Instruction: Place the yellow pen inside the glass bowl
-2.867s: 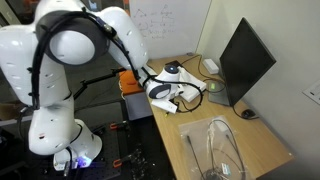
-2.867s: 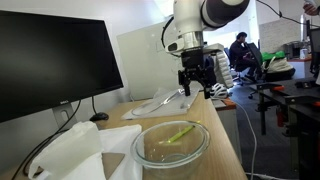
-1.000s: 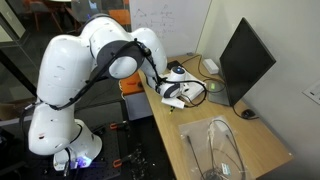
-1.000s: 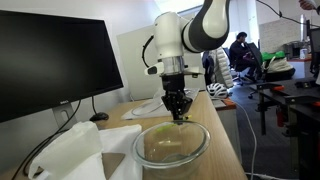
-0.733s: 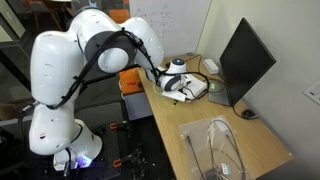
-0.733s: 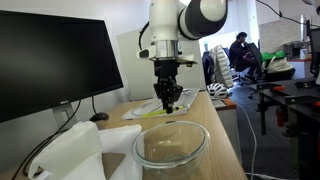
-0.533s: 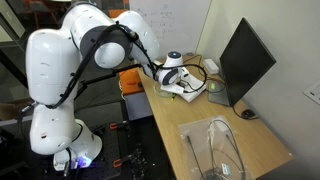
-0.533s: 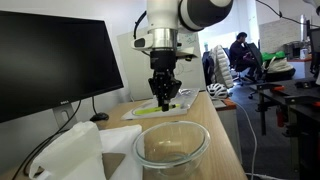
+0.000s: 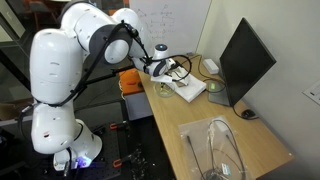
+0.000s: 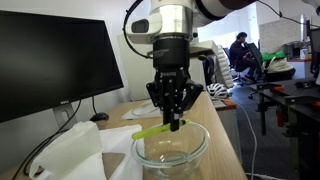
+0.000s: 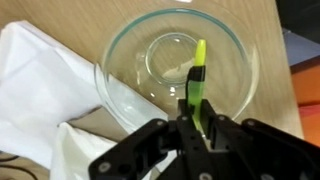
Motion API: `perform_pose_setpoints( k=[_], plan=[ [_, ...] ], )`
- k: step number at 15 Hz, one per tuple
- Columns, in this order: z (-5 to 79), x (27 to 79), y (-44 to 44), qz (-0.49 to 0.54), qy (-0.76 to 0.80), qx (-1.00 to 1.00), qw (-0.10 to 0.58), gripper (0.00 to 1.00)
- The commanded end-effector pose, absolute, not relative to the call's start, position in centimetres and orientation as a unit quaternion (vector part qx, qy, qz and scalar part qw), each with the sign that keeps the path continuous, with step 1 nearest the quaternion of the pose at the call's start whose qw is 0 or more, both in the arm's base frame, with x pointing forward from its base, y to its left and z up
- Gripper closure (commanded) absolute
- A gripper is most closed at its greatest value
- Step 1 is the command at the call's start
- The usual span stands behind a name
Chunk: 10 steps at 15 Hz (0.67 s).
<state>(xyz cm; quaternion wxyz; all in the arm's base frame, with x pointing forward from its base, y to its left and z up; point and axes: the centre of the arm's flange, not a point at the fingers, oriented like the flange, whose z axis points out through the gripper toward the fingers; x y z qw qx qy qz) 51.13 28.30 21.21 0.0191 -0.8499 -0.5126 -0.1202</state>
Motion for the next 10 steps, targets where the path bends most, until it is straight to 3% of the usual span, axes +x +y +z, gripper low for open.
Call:
perform_pose_setpoints(
  k=[1,2,10],
  plan=[
    [20.4,51.3,28.3,-0.130,-0.512,-0.849,0.018,0.59],
    [20.2,51.3,28.0,-0.128,-0.509,-0.851,0.017,0.57],
    [21.4,50.9,23.1,-0.096,-0.472,-0.876,0.018,0.00]
  ],
)
